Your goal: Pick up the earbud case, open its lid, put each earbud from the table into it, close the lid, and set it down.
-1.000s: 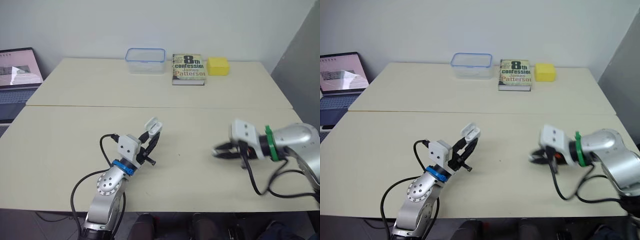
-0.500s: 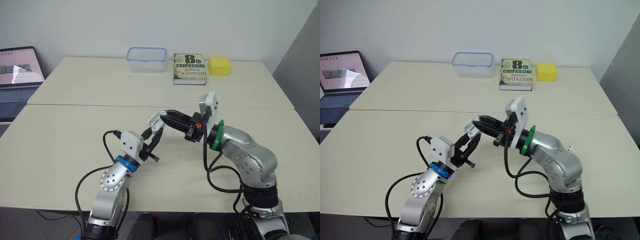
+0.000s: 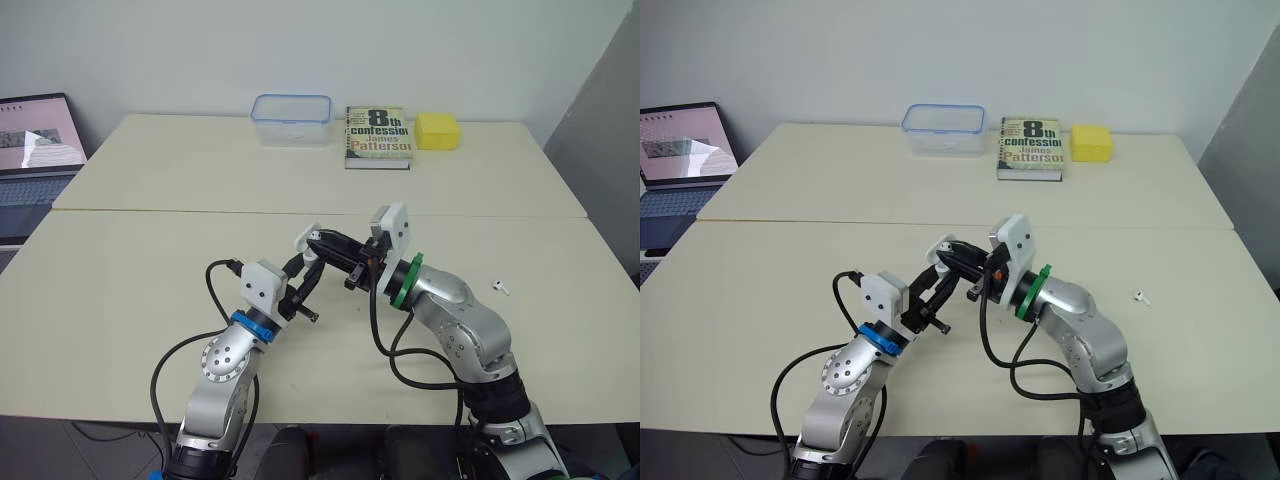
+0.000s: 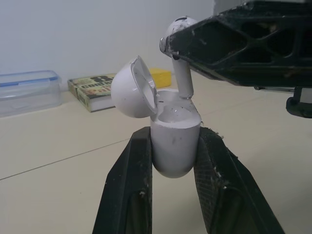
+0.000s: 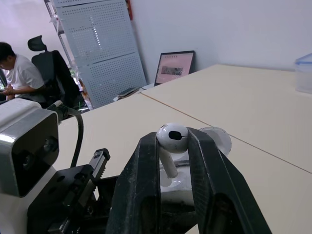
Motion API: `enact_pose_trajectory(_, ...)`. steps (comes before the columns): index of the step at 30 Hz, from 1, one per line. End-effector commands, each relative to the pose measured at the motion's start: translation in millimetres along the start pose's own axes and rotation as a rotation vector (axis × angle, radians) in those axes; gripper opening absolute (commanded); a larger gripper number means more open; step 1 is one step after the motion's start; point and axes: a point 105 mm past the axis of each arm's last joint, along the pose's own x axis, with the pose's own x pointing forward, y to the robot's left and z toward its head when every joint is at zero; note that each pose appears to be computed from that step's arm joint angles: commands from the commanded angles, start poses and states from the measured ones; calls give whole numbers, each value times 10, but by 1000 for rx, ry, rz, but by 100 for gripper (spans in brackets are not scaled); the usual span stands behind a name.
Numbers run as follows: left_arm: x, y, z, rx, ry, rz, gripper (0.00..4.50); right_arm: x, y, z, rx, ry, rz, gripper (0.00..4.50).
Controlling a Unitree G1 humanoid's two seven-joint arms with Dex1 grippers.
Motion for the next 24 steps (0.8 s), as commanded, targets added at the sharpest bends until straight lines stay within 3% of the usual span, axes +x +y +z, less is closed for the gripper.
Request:
enact_pose_trajectory(1,39,-24,153,16,-61,-18,80,42,74,53,-35,-38,20,42)
enact_pose_trajectory(24,45,-25,173,15,-67,-8,80,48,118,-181,-49,-7,-13,42)
